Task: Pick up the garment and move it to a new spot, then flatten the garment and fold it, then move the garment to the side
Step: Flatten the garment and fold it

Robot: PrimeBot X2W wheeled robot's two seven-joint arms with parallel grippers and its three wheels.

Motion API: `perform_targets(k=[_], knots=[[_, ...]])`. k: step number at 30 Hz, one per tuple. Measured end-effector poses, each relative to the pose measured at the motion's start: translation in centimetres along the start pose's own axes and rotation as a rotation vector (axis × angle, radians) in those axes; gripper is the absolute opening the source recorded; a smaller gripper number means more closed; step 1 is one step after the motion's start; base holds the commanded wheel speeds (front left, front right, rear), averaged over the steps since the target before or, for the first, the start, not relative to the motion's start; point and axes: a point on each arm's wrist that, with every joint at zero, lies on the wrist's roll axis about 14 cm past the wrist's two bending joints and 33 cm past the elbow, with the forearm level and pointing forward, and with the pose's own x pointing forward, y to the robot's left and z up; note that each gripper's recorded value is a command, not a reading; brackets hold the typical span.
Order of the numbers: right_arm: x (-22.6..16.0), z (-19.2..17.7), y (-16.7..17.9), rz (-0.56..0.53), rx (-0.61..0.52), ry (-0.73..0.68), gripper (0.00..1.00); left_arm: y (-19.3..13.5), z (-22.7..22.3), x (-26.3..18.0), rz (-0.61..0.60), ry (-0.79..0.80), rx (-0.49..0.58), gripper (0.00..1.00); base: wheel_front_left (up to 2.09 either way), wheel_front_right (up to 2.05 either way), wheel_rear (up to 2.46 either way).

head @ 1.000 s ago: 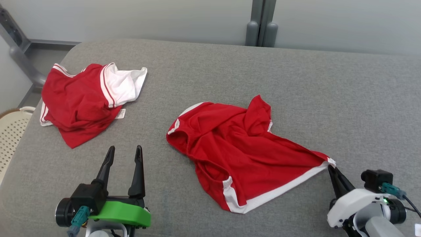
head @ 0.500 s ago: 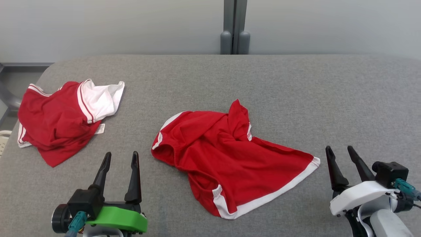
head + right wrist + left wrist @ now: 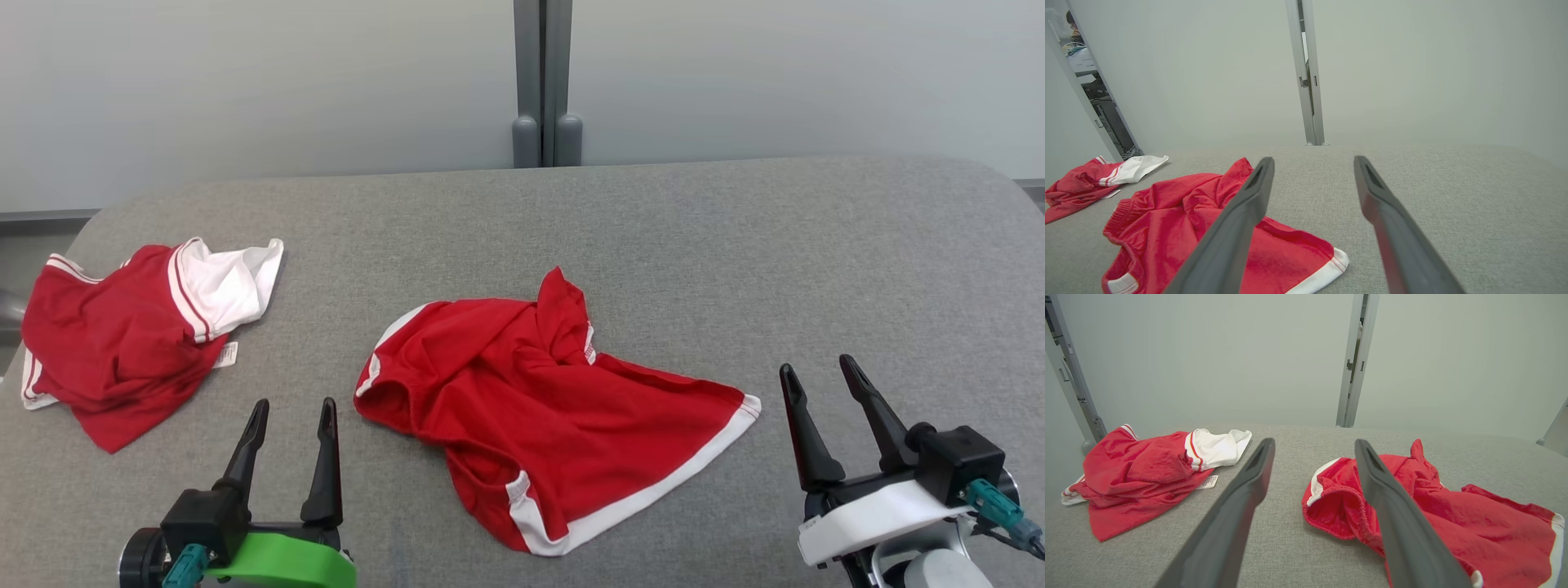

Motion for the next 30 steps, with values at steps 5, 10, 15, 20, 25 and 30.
perform_targets(k=[5, 10, 15, 20, 25, 30], knots=[[-1.5, 0.3, -0.5, -0.038, -0.003, -0.011, 1.00, 0.2, 0.1, -0.2, 0.000, -0.002, 0.011, 1.00, 0.00, 0.00, 0.00], [-3.0, 0.2, -1.5, -0.089, -0.001, -0.008, 1.00, 0.8, 0.1, -0.5, 0.011, 0.002, 0.030, 1.00, 0.00, 0.00, 0.00], [-3.4, 0.4, -2.2, -0.112, -0.009, -0.013, 1.00, 1.2, 0.2, -0.6, 0.015, 0.012, 0.046, 1.00, 0.00, 0.00, 0.00], [-3.6, 0.7, -2.7, -0.127, -0.024, -0.017, 1.00, 1.5, 0.2, -0.9, 0.024, 0.023, 0.060, 1.00, 0.00, 0.00, 0.00], [-3.5, 0.8, -3.0, -0.131, -0.037, -0.013, 1.00, 1.7, 0.6, -0.9, 0.028, 0.020, 0.066, 1.00, 0.00, 0.00, 0.00], [-3.4, 0.7, -2.8, -0.127, -0.039, -0.005, 1.00, 1.8, 0.9, -1.0, 0.033, 0.015, 0.069, 1.00, 0.00, 0.00, 0.00]])
